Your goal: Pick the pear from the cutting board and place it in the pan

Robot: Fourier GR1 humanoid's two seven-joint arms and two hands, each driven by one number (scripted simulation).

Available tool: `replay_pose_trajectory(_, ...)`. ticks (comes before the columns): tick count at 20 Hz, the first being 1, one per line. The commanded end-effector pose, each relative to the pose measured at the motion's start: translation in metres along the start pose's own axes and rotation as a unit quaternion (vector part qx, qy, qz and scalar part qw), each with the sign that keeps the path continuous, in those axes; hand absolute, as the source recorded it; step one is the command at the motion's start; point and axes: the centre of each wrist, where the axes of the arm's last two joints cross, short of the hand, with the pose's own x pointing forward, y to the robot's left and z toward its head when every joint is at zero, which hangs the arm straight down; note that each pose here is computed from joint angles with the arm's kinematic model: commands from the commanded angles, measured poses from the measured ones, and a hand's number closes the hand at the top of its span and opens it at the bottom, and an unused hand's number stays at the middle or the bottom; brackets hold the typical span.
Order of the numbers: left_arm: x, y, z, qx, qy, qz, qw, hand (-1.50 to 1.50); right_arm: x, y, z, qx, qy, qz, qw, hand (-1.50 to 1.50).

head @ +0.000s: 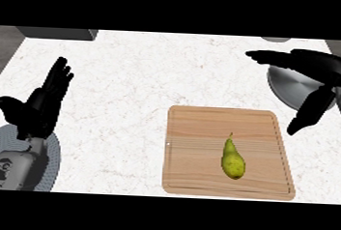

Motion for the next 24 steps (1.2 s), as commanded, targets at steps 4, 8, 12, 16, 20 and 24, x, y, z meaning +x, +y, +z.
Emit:
replay_pose_trajectory(4, -0.015, -0.001, 0.001, 0.005, -0.003, 0.007, 1.0, 0.0, 0.036, 0.021, -0.017, 0.029, -0.016, -0.001, 0.999, -1.5)
replay_pose_trajectory(8, 0.01, -0.011, -0.007, 0.009, -0.008, 0.002, 0.9999, 0.0, 0.031, 0.05, -0.028, 0.052, 0.037, 0.014, 0.998, -1.5)
replay_pose_trajectory(12, 0.012, -0.015, -0.005, 0.004, -0.002, 0.002, 1.0, 0.0, 0.015, 0.055, -0.006, 0.039, 0.067, 0.012, 0.997, -1.5)
replay_pose_trajectory(16, -0.001, -0.021, -0.001, 0.001, -0.001, -0.001, 1.0, 0.0, 0.011, 0.037, -0.024, 0.029, 0.098, 0.028, 0.994, -1.5)
replay_pose_trajectory(20, -0.008, -0.006, -0.004, -0.004, 0.001, 0.0, 1.0, 0.0, -0.005, 0.064, -0.019, 0.058, 0.106, 0.033, 0.992, -1.5)
replay_pose_trajectory(24, -0.003, -0.001, -0.015, -0.002, 0.0, 0.01, 1.0, 0.0, -0.025, 0.075, -0.043, 0.088, 0.104, 0.024, 0.99, -1.5)
